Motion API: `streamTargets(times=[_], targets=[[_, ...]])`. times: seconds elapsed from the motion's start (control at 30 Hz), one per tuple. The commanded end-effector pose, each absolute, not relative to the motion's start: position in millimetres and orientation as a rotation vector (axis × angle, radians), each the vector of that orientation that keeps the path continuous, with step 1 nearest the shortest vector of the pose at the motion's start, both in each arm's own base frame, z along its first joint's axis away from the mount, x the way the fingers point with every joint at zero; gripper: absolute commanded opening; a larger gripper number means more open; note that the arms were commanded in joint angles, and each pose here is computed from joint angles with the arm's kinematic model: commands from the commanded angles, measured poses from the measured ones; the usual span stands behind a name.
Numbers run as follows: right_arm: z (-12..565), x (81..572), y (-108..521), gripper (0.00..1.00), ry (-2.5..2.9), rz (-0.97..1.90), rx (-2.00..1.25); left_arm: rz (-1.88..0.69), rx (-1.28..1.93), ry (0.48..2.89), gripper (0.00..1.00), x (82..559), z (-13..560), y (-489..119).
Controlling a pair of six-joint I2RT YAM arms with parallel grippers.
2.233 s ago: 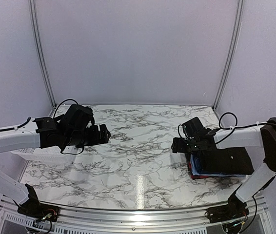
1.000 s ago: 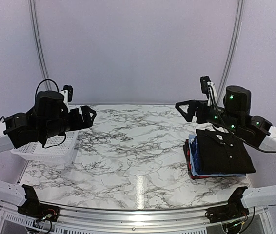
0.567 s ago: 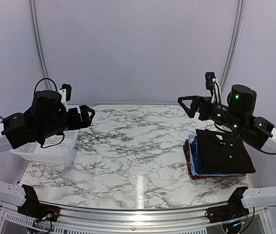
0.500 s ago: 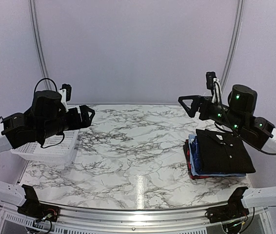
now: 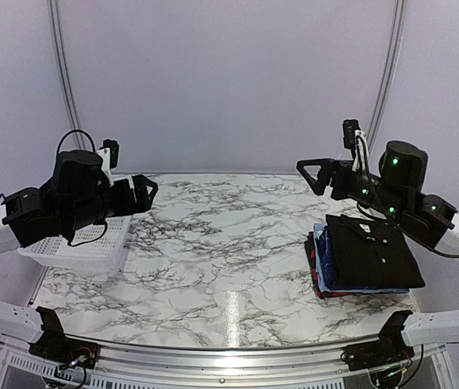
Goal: Fold and stack the long sleeve shirts
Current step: Reset both arms
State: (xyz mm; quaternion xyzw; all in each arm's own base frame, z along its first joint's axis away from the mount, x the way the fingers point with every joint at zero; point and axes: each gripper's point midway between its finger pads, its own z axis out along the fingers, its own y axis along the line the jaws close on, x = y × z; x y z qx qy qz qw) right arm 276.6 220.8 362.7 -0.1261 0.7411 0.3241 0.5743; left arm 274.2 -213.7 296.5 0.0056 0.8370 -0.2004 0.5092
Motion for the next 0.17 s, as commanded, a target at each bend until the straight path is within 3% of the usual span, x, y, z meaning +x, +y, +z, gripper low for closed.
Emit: streamTargets(times=[0.0, 0.13], targets=[[370.0, 273.7, 220.3, 0.98, 1.708, 0.765, -0.293, -0.457, 0.021, 2.020, 0.99, 274.1, 294.8, -208.9], [368.8, 273.8, 220.7, 0.99, 1.711, 0.763, -0.296, -0.455, 0.022, 2.021, 0.99, 274.1, 294.0, -209.0]])
